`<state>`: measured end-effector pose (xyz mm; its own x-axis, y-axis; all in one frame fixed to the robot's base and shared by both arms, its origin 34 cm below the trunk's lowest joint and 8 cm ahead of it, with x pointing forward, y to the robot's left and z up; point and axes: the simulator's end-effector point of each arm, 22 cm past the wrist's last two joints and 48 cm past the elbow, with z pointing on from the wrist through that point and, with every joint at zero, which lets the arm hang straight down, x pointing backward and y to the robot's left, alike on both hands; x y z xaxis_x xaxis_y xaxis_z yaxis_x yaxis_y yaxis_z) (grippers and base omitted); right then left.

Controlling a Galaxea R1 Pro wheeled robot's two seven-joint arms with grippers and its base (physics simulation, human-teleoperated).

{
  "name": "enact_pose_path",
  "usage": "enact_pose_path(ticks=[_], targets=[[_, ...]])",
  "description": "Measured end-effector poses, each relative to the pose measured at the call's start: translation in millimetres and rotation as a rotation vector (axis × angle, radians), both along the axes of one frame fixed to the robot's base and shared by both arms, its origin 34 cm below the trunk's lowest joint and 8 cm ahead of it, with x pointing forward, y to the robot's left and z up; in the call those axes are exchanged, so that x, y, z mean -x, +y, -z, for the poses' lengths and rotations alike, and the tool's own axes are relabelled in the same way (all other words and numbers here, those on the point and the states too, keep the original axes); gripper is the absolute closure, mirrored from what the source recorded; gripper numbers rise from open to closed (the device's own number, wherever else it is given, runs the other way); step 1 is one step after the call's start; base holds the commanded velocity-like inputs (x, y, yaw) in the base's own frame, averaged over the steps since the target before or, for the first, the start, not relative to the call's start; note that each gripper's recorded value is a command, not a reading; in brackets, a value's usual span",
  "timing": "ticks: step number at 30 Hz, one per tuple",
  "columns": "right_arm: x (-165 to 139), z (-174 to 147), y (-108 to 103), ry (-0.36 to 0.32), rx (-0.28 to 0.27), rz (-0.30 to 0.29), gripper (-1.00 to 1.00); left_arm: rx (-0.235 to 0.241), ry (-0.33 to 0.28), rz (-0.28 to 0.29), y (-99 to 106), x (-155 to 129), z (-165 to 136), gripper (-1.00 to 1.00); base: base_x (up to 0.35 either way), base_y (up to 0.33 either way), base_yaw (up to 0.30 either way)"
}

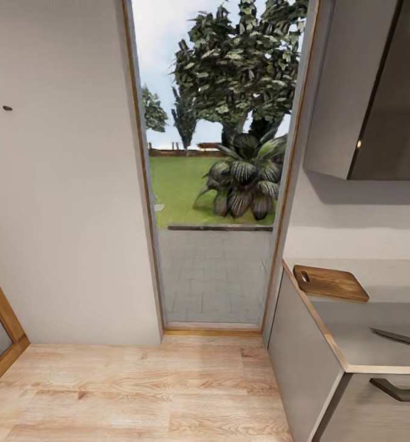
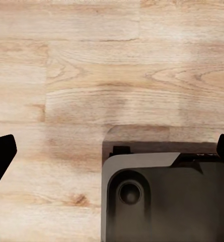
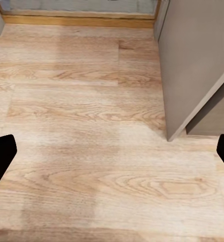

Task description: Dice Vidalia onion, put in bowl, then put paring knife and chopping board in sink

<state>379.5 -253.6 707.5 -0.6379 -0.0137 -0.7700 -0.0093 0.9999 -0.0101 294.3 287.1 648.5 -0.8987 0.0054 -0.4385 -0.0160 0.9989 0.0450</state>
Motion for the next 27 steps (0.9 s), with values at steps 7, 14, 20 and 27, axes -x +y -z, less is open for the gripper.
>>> enact_pose_path(ticks=[7, 14, 20, 27], targets=[[3.0, -4.5, 0.1, 0.000, 0.000, 0.000, -1.00, 0.000, 0.000, 0.000, 0.0, 3.2, -4.5, -1.00, 0.000, 0.000, 0.000], [3.0, -4.5, 0.1, 0.000, 0.000, 0.000, -1.00, 0.000, 0.000, 0.000, -0.1, 2.9, -4.6, -1.00, 0.000, 0.000, 0.000], [3.0, -4.5, 0.1, 0.000, 0.000, -0.001, -1.00, 0.000, -0.001, 0.000, 0.0, 2.8, -4.6, -1.00, 0.000, 0.000, 0.000], [3.0, -4.5, 0.1, 0.000, 0.000, 0.000, -1.00, 0.000, 0.000, 0.001, -0.4, 2.9, -4.5, -1.00, 0.000, 0.000, 0.000]])
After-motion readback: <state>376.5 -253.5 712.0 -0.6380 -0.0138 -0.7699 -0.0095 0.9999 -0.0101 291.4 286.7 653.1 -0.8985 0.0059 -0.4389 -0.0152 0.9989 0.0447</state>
